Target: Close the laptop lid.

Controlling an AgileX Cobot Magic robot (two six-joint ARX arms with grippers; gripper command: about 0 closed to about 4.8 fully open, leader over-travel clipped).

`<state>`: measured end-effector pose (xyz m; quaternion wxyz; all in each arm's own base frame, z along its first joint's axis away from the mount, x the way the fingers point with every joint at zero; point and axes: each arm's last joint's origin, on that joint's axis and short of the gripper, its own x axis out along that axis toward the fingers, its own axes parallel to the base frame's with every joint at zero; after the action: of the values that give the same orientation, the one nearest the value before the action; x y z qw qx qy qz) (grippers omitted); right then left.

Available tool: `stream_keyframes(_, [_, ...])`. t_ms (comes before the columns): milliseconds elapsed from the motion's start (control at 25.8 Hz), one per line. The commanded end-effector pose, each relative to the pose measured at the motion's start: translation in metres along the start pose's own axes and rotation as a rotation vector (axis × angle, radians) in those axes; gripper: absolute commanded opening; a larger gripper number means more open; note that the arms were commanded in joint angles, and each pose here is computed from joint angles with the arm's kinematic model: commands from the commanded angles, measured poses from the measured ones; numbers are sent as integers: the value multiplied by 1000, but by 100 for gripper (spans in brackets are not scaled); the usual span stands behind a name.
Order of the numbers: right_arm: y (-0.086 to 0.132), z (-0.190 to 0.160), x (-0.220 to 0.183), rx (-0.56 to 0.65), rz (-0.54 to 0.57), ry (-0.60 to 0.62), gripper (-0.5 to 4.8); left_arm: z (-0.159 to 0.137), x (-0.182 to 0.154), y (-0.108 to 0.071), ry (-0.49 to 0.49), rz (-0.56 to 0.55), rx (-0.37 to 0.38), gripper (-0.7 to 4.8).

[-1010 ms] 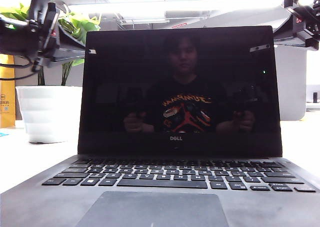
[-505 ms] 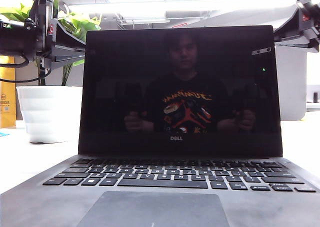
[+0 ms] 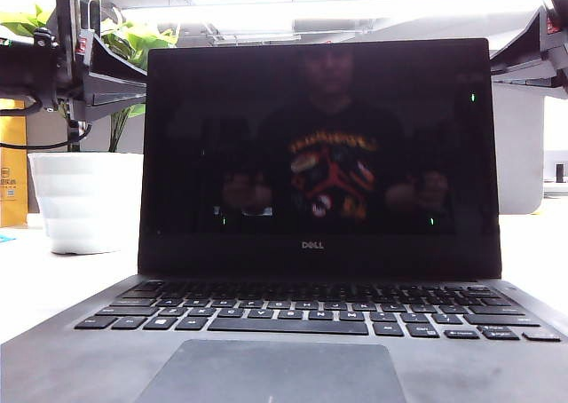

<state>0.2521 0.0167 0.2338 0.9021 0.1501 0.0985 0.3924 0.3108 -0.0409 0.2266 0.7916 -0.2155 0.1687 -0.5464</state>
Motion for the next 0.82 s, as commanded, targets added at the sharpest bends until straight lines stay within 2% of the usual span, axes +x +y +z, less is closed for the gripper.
stream_keyframes(39, [5,0,1,37,119,39,-1,0,2,-6,63,-124,-43,-5])
stream_keyframes(349, [10,-2,0,152,271,108,-1,-3,1,-9,147,-216,-232,-5])
stream_keyframes(505, [11,-7,0,243,331,170,-1,-9,1,-9,219,-270,-370,-5])
stream_keyframes(660, [9,-19,-2,402,331,261,-1,-20,0,-5,249,-237,-543,-5])
stream_keyframes(815, [10,-32,-4,536,318,341,-1,-25,0,-3,262,-225,-613,-5])
